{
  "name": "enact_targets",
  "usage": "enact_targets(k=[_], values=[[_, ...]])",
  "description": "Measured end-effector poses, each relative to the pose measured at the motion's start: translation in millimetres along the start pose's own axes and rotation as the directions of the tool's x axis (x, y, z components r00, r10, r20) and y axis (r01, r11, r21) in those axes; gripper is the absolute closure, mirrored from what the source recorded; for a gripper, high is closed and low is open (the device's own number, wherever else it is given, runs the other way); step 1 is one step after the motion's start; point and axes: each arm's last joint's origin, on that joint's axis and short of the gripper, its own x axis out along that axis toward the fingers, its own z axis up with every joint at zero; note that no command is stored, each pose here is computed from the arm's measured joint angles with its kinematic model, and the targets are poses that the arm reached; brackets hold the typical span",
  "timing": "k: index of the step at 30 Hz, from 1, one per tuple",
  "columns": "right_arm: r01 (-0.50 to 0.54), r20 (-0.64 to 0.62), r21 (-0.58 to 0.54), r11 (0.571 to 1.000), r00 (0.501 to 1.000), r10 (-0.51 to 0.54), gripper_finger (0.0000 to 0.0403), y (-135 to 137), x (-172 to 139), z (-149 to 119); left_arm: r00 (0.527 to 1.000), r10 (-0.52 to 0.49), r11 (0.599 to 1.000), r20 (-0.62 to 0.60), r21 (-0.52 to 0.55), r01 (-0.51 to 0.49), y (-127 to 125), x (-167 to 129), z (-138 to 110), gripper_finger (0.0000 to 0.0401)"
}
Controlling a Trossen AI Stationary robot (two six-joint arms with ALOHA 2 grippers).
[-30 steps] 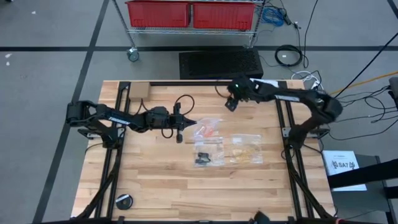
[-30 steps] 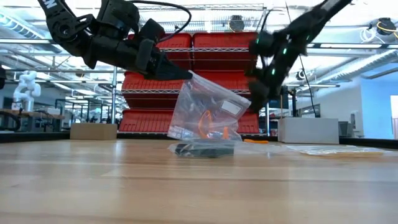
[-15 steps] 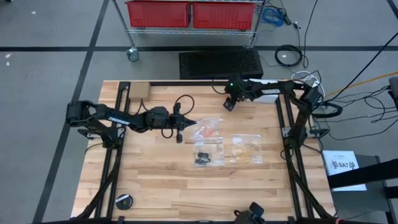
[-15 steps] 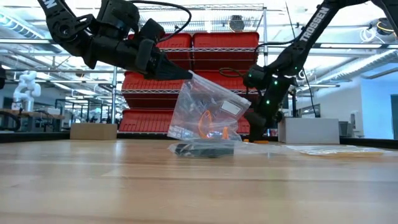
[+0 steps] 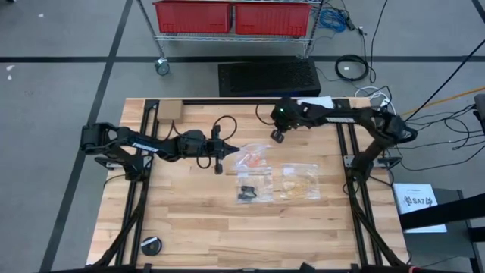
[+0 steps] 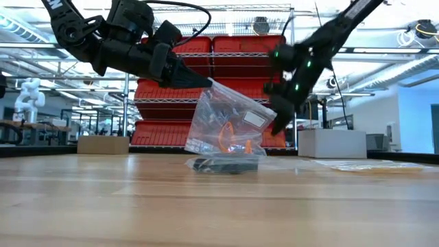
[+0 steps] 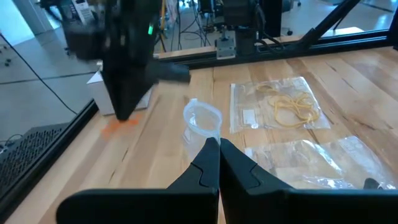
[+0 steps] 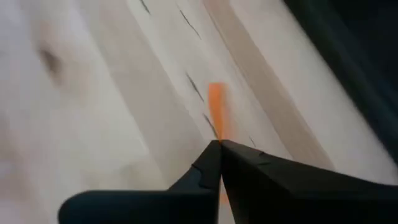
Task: Sort rubber bands
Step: Put the orange rubber band into the open transparent zip bag
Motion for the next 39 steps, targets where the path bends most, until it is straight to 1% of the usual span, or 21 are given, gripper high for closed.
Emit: enact_targets(k=[4, 6, 9, 12, 14, 15, 18, 22, 27, 35, 39], values=[[-0.052, 0.132, -0.038, 0.998, 0.990, 0.056, 0.0402, 26.2, -40.3, 11.4, 1.000, 0.001, 1.000, -0.001, 0.000, -0.001, 0.1, 0.0, -0.1, 0.0401], [-0.087, 0.195, -0.082, 0.993, 0.976, 0.102, 0.0403, 42.9, -58.0, 14.6, 1.000, 0.001, 1.000, 0.000, 0.000, -0.001, 0.1, 0.0, 0.0, 0.0401], [-0.142, 0.304, -0.156, 0.978, 0.935, 0.184, 0.0403, 69.5, -80.2, 19.9, 1.000, 0.001, 1.000, 0.003, 0.000, -0.001, 0.2, 0.0, 0.3, 0.0401], [-0.191, 0.354, -0.225, 0.955, 0.898, 0.263, 0.0403, 94.8, -90.1, 20.5, 1.000, 0.002, 1.000, 0.006, 0.000, -0.002, 0.2, 0.0, 0.6, 0.0401], [-0.205, 0.365, -0.261, 0.943, 0.884, 0.294, 0.0403, 107.6, -90.5, 19.8, 1.000, 0.002, 1.000, 0.007, 0.000, -0.002, 0.3, 0.0, 0.6, 0.0401], [-0.195, 0.368, -0.270, 0.943, 0.884, 0.288, 0.0403, 111.7, -89.0, 19.4, 1.000, 0.003, 1.000, 0.007, 0.000, -0.003, 0.3, 0.0, 0.7, 0.0401], [-0.141, 0.346, -0.284, 0.948, 0.907, 0.239, 0.0403, 119.5, -77.0, 16.6, 1.000, 0.003, 1.000, 0.007, 0.000, -0.003, 0.3, 0.0, 0.7, 0.0401], [-0.122, 0.319, -0.303, 0.945, 0.922, 0.221, 0.0403, 124.4, -57.4, 15.4, 1.000, 0.004, 1.000, 0.009, 0.000, -0.004, 0.3, 0.0, 0.9, 0.0401], [-0.140, 0.277, -0.329, 0.934, 0.931, 0.237, 0.0403, 128.5, -42.9, 12.1, 1.000, 0.005, 1.000, 0.011, -0.001, -0.005, 0.4, 0.0, 1.1, 0.0401], [-0.164, 0.293, -0.325, 0.931, 0.919, 0.264, 0.0403, 128.8, -42.6, 14.4, 1.000, 0.008, 1.000, 0.014, 0.000, -0.008, 0.5, 0.0, 1.4, 0.0401], [-0.213, 0.281, -0.310, 0.927, 0.911, 0.303, 0.0395, 129.1, -42.6, 14.3, 1.000, 0.008, 1.000, 0.015, -0.003, -0.008, 0.4, 0.0, 1.5, 0.0401]])
